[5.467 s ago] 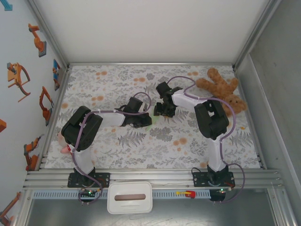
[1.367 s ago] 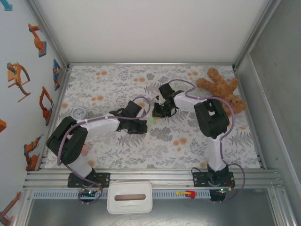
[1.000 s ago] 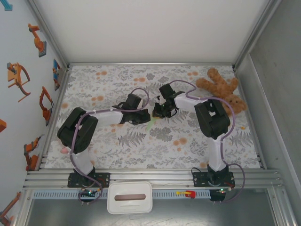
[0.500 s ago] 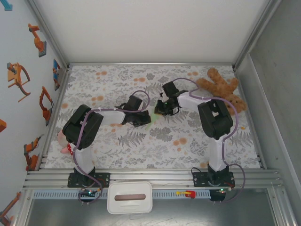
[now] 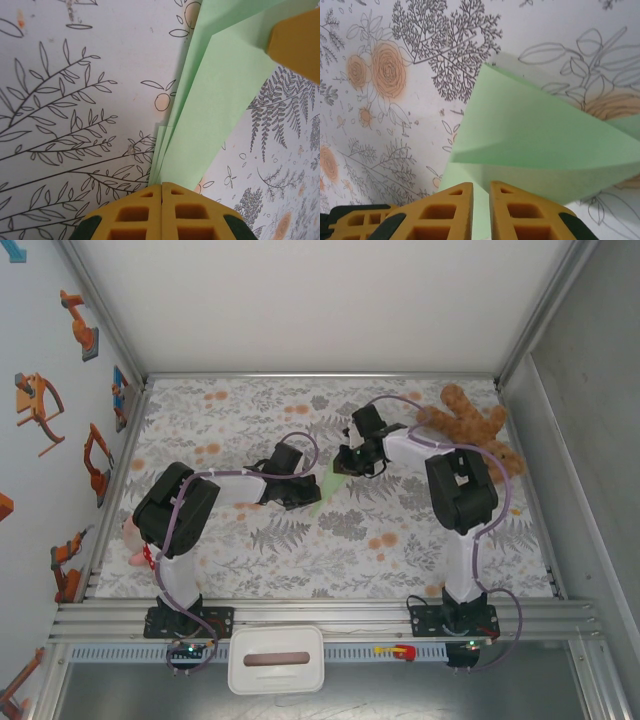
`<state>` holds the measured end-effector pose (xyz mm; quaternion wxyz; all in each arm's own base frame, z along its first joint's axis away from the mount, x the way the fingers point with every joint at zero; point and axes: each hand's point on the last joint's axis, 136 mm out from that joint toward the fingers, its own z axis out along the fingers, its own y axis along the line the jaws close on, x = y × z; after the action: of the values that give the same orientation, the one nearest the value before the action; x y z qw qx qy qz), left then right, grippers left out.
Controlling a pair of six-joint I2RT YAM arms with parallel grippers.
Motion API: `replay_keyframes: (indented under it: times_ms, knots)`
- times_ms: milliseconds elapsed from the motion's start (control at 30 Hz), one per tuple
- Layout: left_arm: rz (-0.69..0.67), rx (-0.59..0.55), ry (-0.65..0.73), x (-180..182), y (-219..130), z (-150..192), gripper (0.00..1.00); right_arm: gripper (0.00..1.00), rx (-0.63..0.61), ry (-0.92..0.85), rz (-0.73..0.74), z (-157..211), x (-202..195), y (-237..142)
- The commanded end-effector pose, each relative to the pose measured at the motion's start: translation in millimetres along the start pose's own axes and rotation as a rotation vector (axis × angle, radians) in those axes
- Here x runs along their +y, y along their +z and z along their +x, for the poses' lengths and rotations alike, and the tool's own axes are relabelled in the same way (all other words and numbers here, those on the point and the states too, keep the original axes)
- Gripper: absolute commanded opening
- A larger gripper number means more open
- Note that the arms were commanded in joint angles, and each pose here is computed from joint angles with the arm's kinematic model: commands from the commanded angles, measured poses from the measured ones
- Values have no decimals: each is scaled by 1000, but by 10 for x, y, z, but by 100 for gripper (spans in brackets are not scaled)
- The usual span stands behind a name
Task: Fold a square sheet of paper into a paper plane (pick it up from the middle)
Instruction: Fold the wing for the fifth time at the center of the table.
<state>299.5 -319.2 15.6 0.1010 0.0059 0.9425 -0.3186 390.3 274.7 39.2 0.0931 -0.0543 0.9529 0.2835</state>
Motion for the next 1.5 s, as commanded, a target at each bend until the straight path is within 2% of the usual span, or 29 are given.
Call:
replay_keyframes:
  times_ms: [0,367,600,733,1100,1233,1367,1467]
  knots:
    - [-64,45,-39,213,16,138,1,16,27,-21,34,-11,-67,64]
    - [-41,38,-25,116,-39,97,3,16,70,-6,59,9,-151,192]
    - [67,-5,33,-273,-151,-134,6,16,100,16,96,80,-255,245]
    - [90,-13,22,-375,-50,-282,7,16,107,25,98,97,-269,260]
    - [50,-18,-51,-254,222,-412,4,15,70,40,18,-30,-36,138]
    - [-23,-9,-78,-79,256,-360,2,14,35,25,-17,-124,105,2]
    - [-111,-9,-122,144,255,-279,0,13,-58,3,-6,-238,114,-232]
    - [-127,-2,-134,205,263,-242,0,11,-70,-5,-16,-163,78,-240]
